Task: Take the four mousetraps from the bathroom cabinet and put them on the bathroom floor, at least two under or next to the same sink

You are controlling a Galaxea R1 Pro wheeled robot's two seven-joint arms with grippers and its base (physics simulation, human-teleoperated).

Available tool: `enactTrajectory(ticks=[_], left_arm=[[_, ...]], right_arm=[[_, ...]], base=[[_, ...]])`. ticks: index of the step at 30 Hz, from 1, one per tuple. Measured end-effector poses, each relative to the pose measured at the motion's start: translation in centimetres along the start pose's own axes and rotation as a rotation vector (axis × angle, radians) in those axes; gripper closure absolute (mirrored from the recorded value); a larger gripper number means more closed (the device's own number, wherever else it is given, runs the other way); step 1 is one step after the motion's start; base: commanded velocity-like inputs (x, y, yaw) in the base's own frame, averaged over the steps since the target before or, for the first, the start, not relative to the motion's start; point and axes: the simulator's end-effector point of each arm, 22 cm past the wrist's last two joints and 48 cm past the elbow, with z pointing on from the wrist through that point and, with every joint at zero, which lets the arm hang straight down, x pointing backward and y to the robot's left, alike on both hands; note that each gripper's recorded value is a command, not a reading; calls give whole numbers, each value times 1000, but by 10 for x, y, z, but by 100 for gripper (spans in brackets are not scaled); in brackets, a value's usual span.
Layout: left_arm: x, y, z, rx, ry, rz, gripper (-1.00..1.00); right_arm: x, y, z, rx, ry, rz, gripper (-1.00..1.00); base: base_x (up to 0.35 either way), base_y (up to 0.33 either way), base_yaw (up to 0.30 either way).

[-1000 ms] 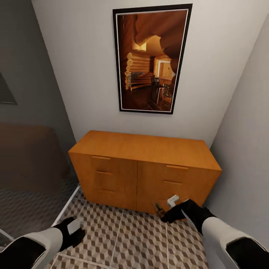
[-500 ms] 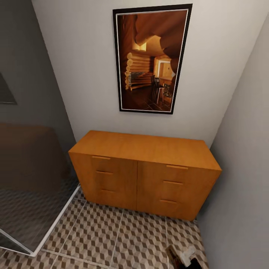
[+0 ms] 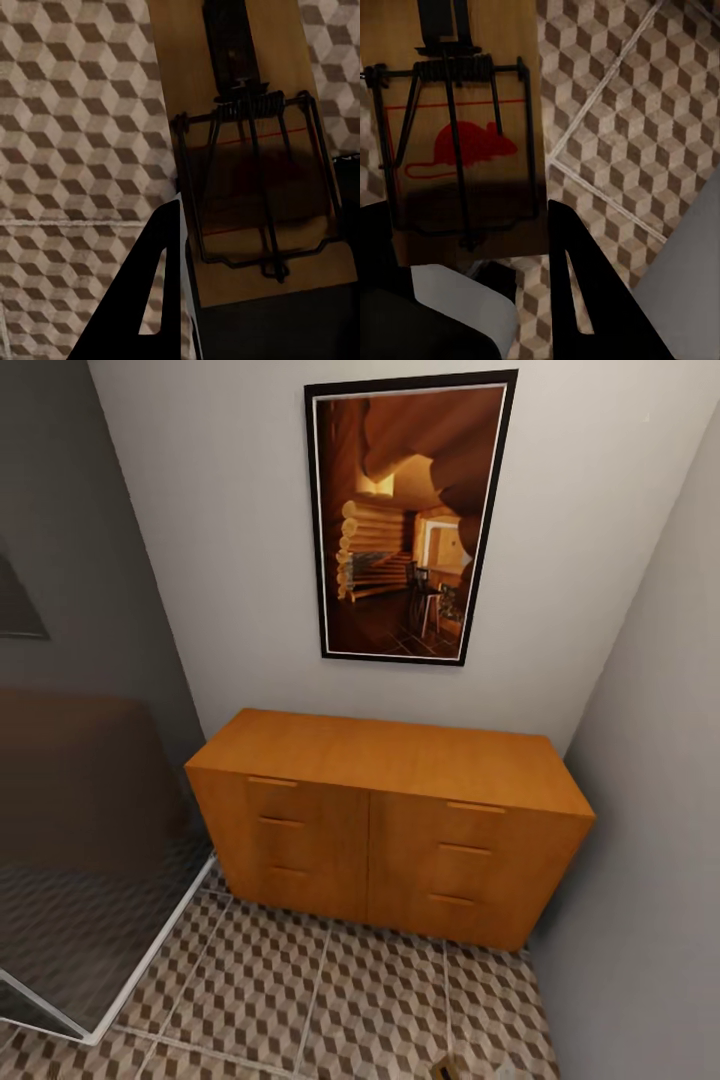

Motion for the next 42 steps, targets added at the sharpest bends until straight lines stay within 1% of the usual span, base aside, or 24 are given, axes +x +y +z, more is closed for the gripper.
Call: enactTrajectory(ticks=[3,6,18,31,34,37,38,40,42], left_arm=[[0,0,0,1,0,0,100],[0,-1,0,1,0,-1,100],[0,-1,0,2,0,-3,100],[1,0,0,0,1,-4,100],[1,1,0,-2,1,-7,100],[1,2,0,-5,0,-8,100],[1,2,0,-5,0,-8,100],[0,2,0,-6,-1,-8,100],[0,2,0,-7,-1,-8,100]], right_arm=[[7,17,-1,-21,8,3,100],[9,21,-1,-25,10,7,100],[10,22,-2,-26,12,7,100],[11,19,-2,-20,11,8,100],[9,15,-1,-11,5,18,100],[3,13,-1,2,-13,56,100],[3,13,-1,7,-17,62,100],[1,7,-1,39,-24,83,100],[2,-8,-2,110,-24,101,100]], base=[[0,0,241],[0,0,275],[0,0,286],[0,0,288],[0,0,289],[0,0,290],[0,0,290],[0,0,290],[0,0,290]])
